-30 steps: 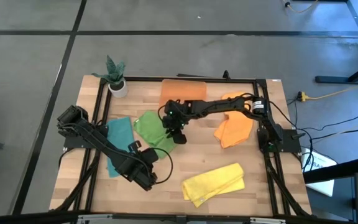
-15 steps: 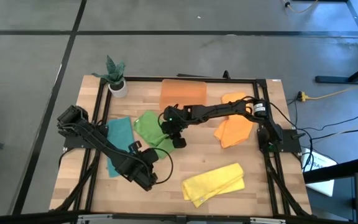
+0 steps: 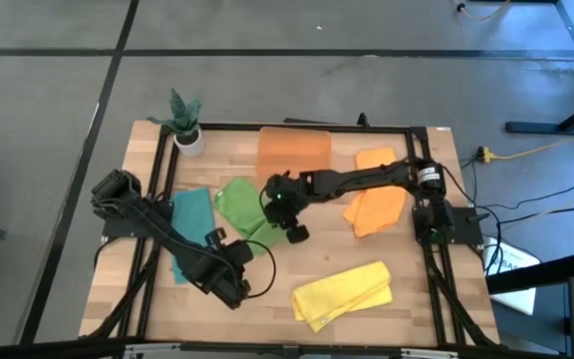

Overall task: Roll microfiber towels into tight, uniform cylinder then place into a basket
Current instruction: Roll the green microfiber cloth

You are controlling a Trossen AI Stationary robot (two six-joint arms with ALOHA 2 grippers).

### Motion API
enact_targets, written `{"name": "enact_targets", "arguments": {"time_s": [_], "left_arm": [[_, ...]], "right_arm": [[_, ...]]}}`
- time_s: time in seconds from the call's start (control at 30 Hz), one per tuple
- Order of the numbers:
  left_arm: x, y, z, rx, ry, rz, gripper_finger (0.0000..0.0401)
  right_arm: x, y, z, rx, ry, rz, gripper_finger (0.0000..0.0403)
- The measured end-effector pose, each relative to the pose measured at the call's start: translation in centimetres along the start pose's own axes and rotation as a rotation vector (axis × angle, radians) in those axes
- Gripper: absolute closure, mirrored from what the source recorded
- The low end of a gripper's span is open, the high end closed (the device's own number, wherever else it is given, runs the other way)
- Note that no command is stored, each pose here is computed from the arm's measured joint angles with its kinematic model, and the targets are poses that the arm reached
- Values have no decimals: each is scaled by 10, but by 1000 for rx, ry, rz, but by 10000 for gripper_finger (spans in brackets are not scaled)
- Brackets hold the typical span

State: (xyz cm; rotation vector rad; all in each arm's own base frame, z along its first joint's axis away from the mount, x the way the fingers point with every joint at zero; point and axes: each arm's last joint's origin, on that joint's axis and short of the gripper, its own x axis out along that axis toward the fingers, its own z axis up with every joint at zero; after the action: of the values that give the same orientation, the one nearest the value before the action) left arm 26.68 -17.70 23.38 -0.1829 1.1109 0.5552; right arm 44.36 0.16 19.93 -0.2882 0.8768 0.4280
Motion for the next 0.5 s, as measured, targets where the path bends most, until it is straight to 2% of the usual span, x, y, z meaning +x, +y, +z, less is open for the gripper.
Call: {"name": "enact_targets", "arguments": {"time_s": [0.17,0.33,0.5], "left_arm": [[-2,-2,-3,3,-5,-5,344],[-2,-2,-2,-3,-10,-11,344],[-2,-3,-2,-9,-16,-23,344]], "right_arm": [[26,18,-6,-76,-37,5,283],[32,13,-12,-90,-106,-101,283],[34,4,-23,-69,-121,-130,283]]}}
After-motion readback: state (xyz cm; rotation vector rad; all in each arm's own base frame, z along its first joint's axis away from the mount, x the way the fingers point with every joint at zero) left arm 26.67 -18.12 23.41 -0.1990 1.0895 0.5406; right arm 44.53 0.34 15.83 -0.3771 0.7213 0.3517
